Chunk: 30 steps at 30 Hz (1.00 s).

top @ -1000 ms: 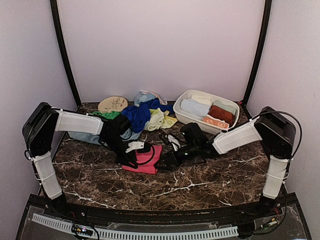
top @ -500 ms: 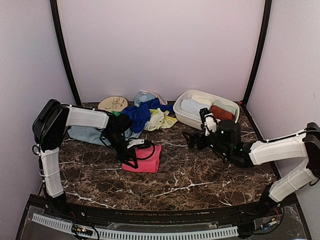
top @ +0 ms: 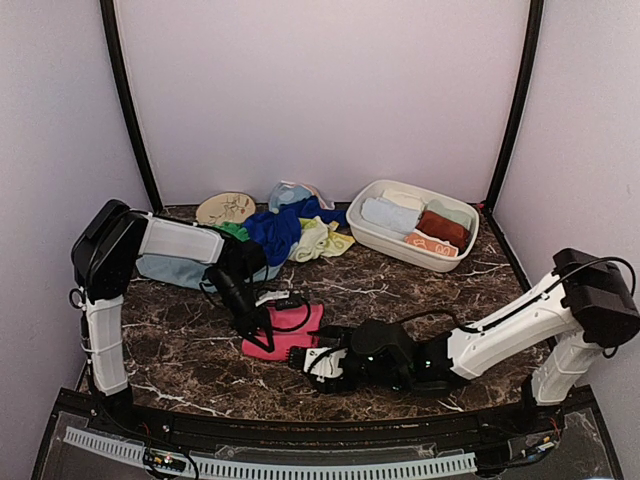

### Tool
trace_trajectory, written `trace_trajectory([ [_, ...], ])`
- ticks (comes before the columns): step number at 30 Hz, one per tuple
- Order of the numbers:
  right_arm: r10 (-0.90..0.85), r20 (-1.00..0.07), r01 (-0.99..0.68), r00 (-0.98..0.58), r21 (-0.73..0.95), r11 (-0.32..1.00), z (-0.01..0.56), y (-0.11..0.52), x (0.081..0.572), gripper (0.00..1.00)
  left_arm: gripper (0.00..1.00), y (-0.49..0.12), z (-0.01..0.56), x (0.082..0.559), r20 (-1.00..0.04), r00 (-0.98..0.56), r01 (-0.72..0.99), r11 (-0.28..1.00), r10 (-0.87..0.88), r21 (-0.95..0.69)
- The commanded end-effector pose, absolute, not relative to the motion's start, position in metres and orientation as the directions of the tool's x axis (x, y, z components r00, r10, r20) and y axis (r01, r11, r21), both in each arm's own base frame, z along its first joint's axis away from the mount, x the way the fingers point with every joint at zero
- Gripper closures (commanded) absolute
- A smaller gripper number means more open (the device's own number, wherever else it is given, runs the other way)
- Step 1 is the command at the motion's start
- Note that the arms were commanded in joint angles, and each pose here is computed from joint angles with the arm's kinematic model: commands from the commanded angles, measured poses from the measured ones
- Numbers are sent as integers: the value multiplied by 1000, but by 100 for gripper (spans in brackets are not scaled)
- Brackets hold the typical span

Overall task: Roll the towels
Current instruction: Roll the towel at the center of the board.

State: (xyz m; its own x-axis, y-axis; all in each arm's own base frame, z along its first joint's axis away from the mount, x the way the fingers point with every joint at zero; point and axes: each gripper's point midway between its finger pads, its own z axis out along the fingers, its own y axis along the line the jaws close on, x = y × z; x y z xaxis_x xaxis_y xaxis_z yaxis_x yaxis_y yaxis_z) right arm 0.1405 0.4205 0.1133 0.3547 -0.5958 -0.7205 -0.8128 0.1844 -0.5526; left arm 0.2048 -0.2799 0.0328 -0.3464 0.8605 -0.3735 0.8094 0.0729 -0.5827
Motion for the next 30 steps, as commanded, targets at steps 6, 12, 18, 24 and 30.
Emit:
trace_trajectory([
  [6,-628,-553,-702,548,-712,15,88,487,155,37,85,-257,3,191,-154,-362,756,193,919,-625],
  [12,-657,-574,-747,489,-665,25,68,495,180,43,78,-256,2,191,-155,-348,759,181,925,-625],
  [18,-714,-587,-812,382,-582,44,37,481,195,56,55,-259,6,200,-191,-358,781,181,914,-598],
  [24,-743,-592,-854,313,-518,54,13,469,192,64,35,-256,21,224,-263,-414,795,205,871,-570],
  [30,-751,-627,-908,208,-409,91,4,469,192,69,34,-239,41,249,-350,-470,822,258,810,-507],
])
